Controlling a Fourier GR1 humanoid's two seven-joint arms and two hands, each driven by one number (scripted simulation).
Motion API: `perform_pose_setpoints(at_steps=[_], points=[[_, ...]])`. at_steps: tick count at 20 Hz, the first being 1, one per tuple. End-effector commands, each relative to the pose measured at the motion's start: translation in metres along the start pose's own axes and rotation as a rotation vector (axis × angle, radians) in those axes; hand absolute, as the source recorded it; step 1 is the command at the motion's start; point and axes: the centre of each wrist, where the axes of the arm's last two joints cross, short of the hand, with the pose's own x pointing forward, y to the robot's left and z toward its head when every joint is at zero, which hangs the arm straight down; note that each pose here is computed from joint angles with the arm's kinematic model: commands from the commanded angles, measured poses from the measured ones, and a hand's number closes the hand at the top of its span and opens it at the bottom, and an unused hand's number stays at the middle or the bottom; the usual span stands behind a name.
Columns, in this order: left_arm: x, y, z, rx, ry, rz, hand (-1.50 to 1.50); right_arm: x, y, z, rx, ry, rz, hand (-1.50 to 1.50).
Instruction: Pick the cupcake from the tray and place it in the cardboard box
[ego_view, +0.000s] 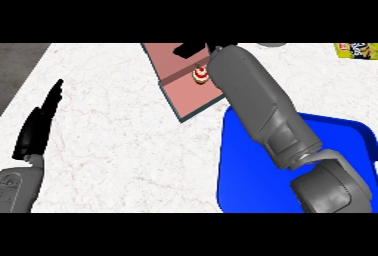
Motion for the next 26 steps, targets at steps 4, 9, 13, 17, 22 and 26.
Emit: perform_pose_setpoints(at_steps=[4, 9, 13, 17, 22, 26], points=[[-0.016, -0.003, 0.01, 0.012, 0.033, 0.009, 0.0, -0.007, -0.007, -0.002, -0.185, -0.053, -0.197, -1.5], [-0.018, 0.006, 0.008, 0.036, 0.053, 0.002, 0.0, -0.031, -0.023, -0.009, -0.211, -0.075, -0.329, -1.5], [-0.034, 0.015, 0.033, 0.038, 0.072, -0.008, 0.0, -0.056, -0.038, -0.012, -0.213, -0.056, -0.371, -1.5], [-0.034, 0.025, 0.017, 0.072, 0.072, -0.006, 0.0, -0.07, -0.069, -0.021, -0.211, -0.03, -0.362, -1.5], [-0.038, 0.032, 0.027, 0.088, 0.115, 0.006, 0.0, -0.128, -0.104, -0.015, -0.201, -0.02, -0.32, -1.5], [-0.027, 0.024, 0.023, 0.088, 0.111, -0.004, 0.0, -0.158, -0.137, -0.01, -0.186, -0.013, -0.308, -1.5]])
